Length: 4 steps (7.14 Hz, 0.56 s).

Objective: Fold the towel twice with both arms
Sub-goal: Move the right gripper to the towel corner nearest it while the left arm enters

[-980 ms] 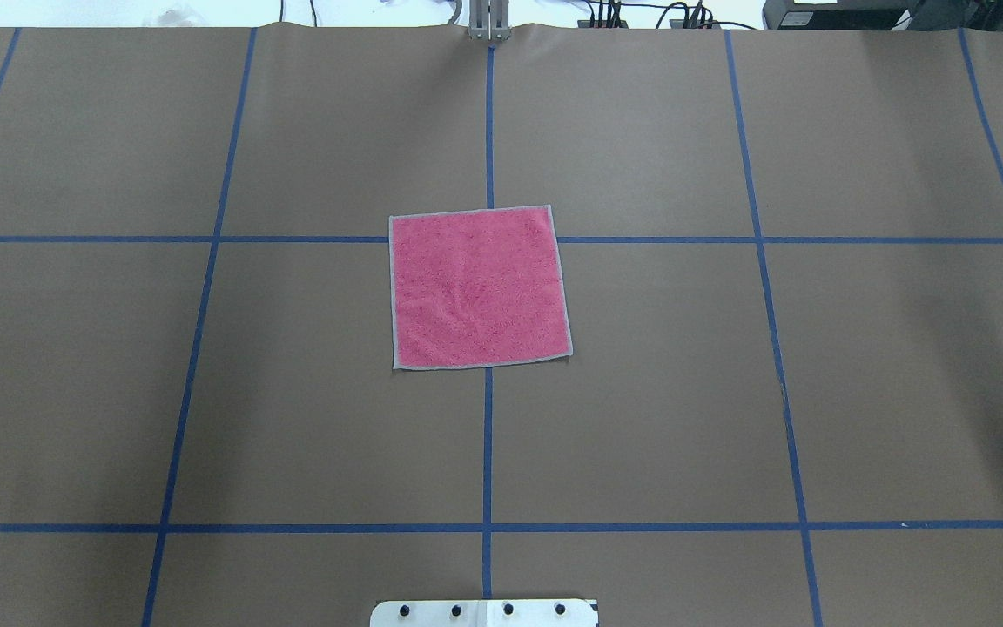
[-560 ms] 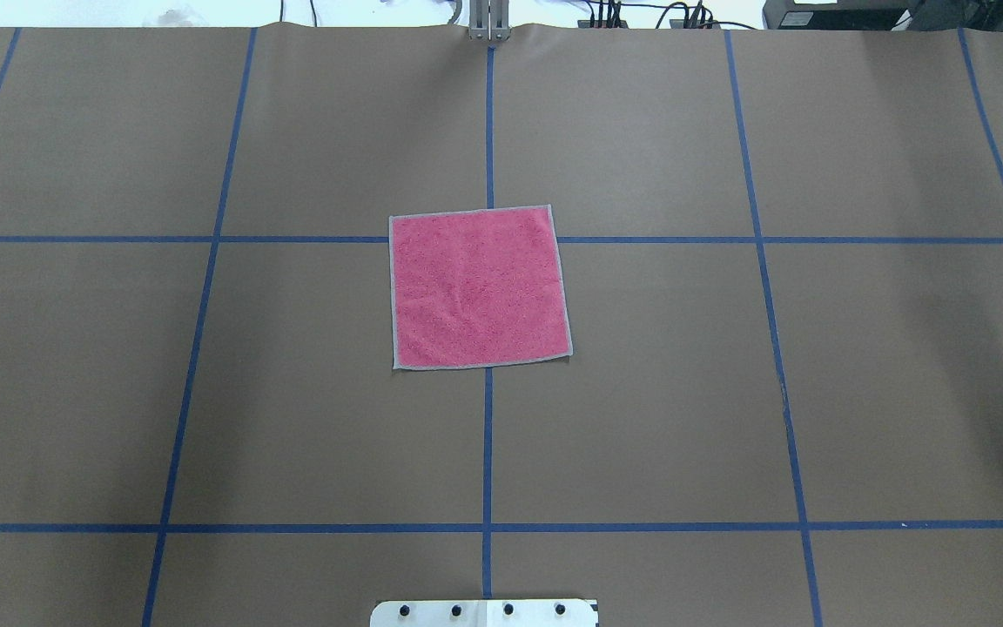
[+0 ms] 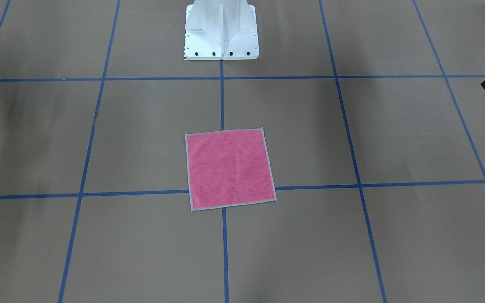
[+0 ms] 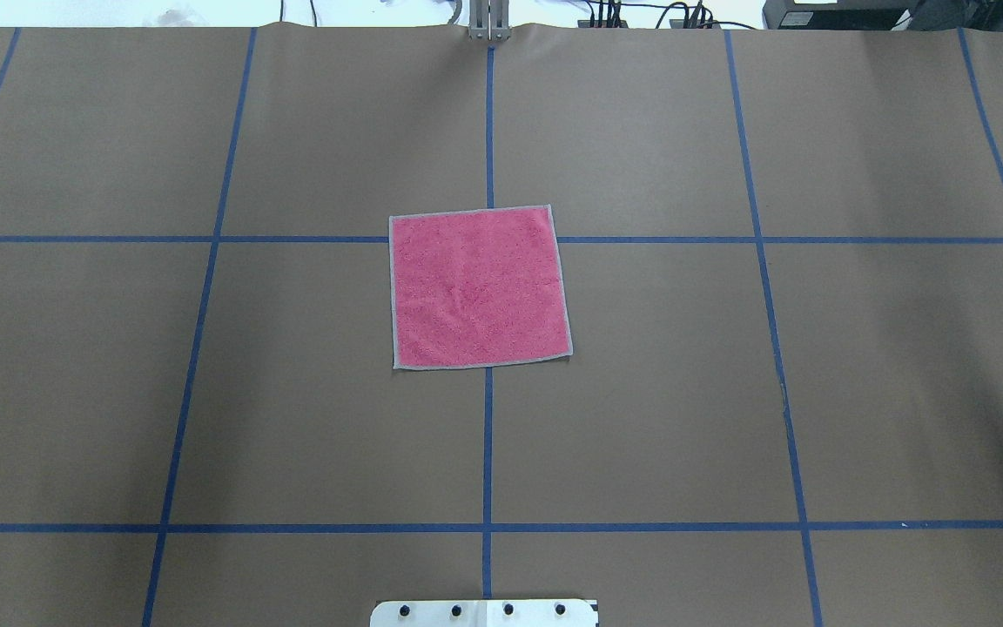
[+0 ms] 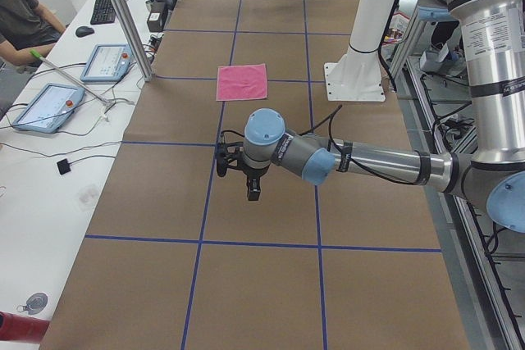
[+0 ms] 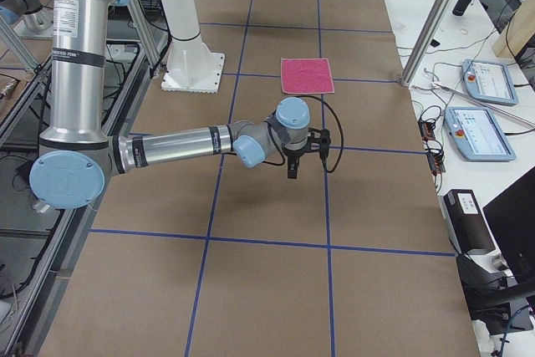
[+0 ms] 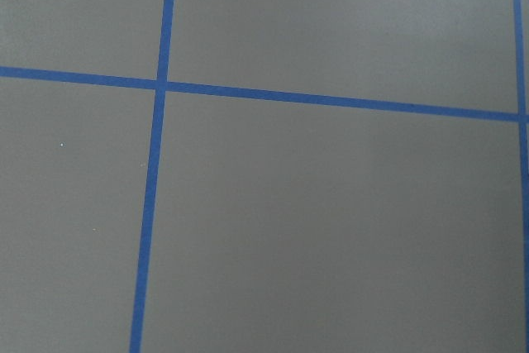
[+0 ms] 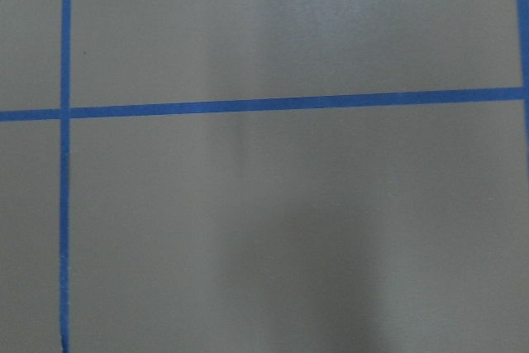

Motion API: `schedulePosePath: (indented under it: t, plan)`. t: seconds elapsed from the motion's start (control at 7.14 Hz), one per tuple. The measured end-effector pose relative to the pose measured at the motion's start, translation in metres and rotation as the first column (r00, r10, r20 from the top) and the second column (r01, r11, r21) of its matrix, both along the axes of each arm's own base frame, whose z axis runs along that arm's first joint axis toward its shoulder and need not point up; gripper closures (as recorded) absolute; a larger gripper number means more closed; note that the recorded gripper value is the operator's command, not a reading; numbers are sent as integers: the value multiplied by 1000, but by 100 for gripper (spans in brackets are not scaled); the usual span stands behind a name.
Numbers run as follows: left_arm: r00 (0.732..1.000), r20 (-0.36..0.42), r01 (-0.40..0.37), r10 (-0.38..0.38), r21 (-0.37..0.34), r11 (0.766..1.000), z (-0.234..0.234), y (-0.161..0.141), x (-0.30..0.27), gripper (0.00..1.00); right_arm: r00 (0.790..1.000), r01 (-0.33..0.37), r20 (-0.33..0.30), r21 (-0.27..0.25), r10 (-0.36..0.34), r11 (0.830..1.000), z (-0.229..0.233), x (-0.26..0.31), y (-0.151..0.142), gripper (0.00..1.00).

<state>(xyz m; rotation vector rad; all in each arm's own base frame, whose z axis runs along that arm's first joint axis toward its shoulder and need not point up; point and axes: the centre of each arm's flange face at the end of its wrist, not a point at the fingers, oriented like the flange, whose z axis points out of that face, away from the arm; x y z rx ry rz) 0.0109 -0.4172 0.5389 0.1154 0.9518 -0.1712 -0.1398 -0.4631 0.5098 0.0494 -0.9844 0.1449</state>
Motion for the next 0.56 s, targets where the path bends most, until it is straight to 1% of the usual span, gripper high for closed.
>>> schedulePosePath:
  t: [0.28, 0.42, 0.56]
  plan:
    - [1000, -18, -13, 13, -9, 1000, -12, -9, 16, 1, 996, -69, 47, -78, 73, 995, -66, -104, -8, 0]
    - [999, -33, -7, 6, -34, 999, -20, -15, 27, 1, 990, -114, 66, -130, 123, 985, -97, -154, -3, 1]
    - [999, -48, 5, -8, -63, 998, -29, -23, 38, 1, 981, -154, 87, -185, 172, 971, -128, -203, 8, 2]
